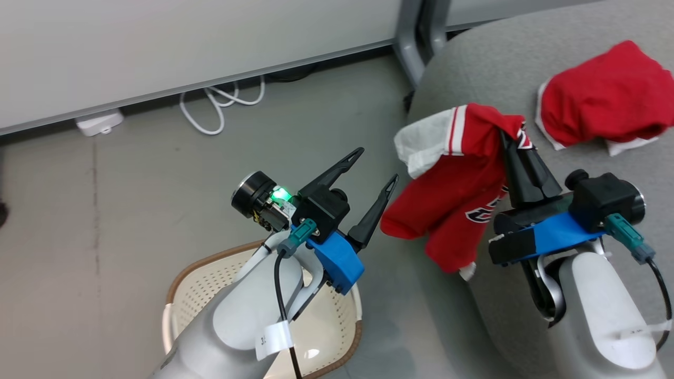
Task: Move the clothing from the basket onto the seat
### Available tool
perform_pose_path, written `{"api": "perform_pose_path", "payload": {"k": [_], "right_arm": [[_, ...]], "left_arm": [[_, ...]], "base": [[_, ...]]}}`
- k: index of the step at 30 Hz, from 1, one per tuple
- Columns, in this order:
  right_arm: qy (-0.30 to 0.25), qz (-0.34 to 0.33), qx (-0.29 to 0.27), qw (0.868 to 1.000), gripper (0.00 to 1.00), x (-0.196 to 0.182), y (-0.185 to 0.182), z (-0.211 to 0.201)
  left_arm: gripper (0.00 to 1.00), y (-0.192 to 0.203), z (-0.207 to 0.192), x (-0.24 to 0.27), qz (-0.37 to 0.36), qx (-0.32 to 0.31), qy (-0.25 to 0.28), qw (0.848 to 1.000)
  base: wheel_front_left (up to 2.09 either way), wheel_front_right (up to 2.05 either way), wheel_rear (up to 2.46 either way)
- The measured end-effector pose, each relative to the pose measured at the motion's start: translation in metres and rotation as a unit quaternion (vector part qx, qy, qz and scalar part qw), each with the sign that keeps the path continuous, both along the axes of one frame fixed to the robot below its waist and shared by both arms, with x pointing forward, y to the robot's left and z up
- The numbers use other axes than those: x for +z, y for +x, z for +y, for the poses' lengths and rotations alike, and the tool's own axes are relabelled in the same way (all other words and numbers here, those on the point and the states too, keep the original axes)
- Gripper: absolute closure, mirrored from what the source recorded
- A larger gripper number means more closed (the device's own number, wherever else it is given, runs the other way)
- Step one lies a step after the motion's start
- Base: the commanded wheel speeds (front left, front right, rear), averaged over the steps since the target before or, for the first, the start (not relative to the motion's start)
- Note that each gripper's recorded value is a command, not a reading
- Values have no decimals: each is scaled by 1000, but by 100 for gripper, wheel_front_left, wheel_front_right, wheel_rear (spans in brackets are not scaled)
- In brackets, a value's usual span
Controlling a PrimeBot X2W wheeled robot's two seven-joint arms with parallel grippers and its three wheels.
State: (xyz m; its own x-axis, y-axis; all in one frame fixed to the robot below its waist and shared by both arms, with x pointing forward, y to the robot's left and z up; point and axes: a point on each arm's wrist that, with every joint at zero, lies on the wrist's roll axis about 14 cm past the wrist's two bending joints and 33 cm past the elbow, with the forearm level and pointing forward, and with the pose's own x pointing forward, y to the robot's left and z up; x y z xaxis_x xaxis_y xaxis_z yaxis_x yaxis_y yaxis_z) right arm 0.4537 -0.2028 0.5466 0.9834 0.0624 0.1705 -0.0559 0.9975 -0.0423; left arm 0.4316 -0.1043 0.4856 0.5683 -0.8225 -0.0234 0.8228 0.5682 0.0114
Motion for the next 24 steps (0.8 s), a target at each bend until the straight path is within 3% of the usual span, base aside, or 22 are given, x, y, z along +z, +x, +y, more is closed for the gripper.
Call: {"api": "perform_pose_path", "payload": {"k": [12, 24], "right_arm": [[-4, 16, -116, 993, 100, -9, -52, -76], [-1, 6, -129, 992, 100, -6, -49, -82]], "left_arm": [[0, -28, -52, -8, 14, -82, -11, 996], [0, -20, -50, -12, 16, -81, -16, 996]], "base": [[0, 0, 0], [0, 0, 0]]}}
